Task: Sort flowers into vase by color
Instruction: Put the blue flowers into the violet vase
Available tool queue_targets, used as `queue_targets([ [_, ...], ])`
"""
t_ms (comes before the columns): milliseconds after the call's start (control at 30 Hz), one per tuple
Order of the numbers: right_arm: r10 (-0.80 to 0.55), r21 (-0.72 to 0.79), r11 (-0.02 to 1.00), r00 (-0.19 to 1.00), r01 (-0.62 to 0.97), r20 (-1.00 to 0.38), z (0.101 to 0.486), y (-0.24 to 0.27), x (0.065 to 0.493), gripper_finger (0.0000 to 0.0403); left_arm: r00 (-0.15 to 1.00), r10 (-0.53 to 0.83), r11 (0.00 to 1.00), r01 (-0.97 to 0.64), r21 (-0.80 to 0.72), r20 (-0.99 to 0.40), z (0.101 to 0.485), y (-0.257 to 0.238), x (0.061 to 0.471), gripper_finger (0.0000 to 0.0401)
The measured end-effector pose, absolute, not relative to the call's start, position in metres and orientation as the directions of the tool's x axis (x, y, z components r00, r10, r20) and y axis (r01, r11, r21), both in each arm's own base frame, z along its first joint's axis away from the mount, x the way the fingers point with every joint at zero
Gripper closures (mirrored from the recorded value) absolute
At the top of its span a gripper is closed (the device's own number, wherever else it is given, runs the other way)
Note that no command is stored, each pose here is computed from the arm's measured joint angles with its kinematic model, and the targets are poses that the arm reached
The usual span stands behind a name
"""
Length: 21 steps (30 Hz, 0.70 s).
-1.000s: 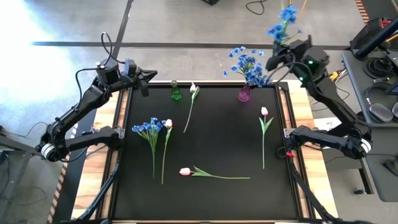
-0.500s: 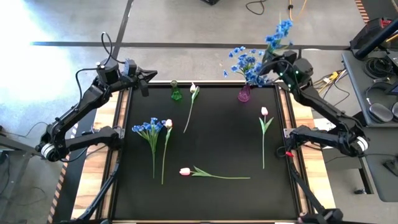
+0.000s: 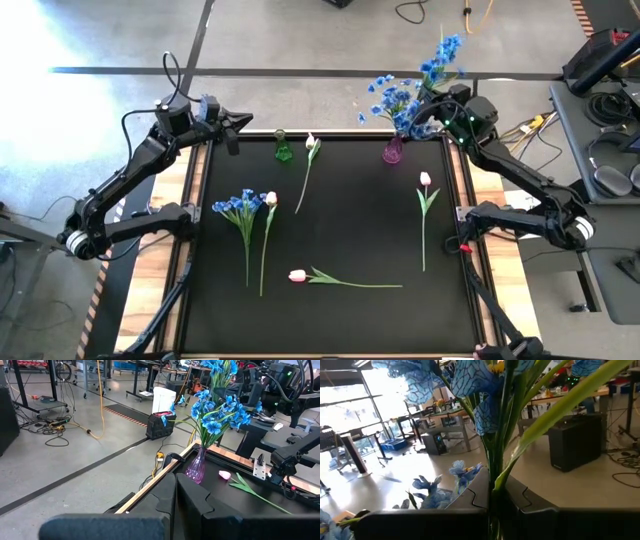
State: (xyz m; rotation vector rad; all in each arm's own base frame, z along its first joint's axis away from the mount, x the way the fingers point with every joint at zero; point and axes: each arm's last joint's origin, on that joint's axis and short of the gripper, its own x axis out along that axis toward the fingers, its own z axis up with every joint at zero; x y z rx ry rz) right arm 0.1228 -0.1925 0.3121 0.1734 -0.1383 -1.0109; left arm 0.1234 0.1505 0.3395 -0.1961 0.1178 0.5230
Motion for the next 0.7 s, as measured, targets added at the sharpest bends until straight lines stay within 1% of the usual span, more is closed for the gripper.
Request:
queue_targets([
  [300,-0.852,0.183,0.517,0.523,0.836,0.015,0.304,-0.191,0.125,0.0394,0.860,0.484,0.848,-0.506,-0.155,-0.161,0.340,0.151,0.123,0.0401],
  [500,-0.850,0.186,0.525,0.522,0.831,0.070,0.300,-0.187,0.127,0.0394,0.860,0.484,0.848,-0.506,-0.156,-0.161,0.340,0.151,0.123,0.0401],
  [700,-0.852,0.170,0.522,0.520,0.836,0.060,0.296,-0.187,0.127,0.0394,0.860,0.484,0.847,-0.507,-0.160,-0.161,0.340,0.151,0.123,0.0401],
])
